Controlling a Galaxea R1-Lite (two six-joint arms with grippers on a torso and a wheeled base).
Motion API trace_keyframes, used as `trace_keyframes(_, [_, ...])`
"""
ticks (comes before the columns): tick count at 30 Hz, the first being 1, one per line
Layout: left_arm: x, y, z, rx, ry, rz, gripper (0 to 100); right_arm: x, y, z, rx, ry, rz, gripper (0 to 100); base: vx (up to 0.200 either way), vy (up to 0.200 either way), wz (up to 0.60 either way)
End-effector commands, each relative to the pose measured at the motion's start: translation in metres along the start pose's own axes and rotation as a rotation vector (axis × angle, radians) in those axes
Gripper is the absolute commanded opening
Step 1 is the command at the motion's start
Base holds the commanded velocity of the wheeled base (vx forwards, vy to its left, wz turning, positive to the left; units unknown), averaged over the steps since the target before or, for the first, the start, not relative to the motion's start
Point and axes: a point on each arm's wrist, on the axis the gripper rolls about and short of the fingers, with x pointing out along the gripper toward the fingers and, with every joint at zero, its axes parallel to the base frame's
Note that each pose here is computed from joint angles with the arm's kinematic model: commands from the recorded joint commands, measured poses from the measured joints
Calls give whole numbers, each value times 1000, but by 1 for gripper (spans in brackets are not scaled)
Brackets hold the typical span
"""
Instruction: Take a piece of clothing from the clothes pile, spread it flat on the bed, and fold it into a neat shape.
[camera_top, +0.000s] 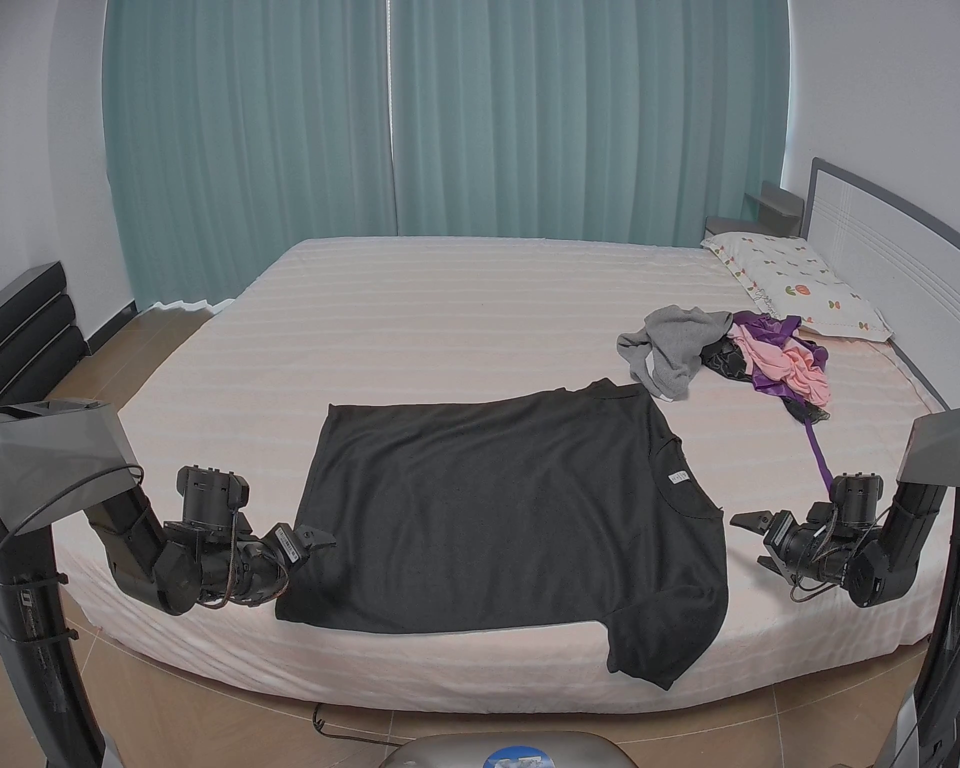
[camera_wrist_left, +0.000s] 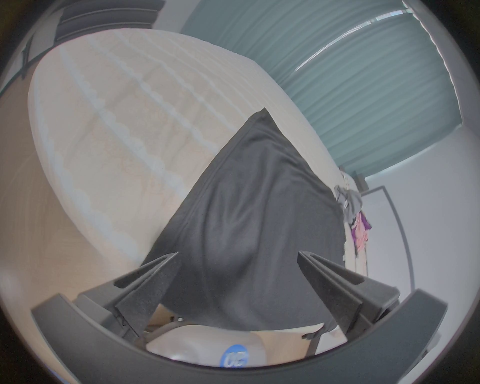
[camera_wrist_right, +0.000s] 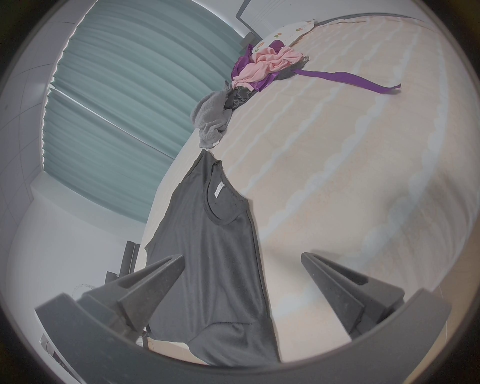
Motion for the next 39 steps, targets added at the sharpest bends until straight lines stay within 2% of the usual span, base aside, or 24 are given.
trace_keyframes(1, [-2, 10, -10, 50, 39, 35, 100, 0, 0, -1, -1, 3, -1, 100, 0, 0, 0])
trace_keyframes(6, [-1, 15, -17, 109, 59, 59, 100, 1, -1, -2, 0, 6, -3, 100, 0, 0, 0])
trace_keyframes(18, [0, 18, -20, 140, 65, 82, 100, 2, -1, -3, -2, 9, -4, 100, 0, 0, 0])
trace_keyframes(27, [8, 26, -24, 209, 52, 147, 100, 2, -1, -3, -2, 11, -4, 100, 0, 0, 0])
trace_keyframes(28, [10, 27, -25, 232, 40, 180, 100, 4, -1, -4, -5, 14, -4, 100, 0, 0, 0])
trace_keyframes(39, [16, 24, -25, 244, 33, 176, 100, 5, -1, -7, -8, 23, -5, 100, 0, 0, 0])
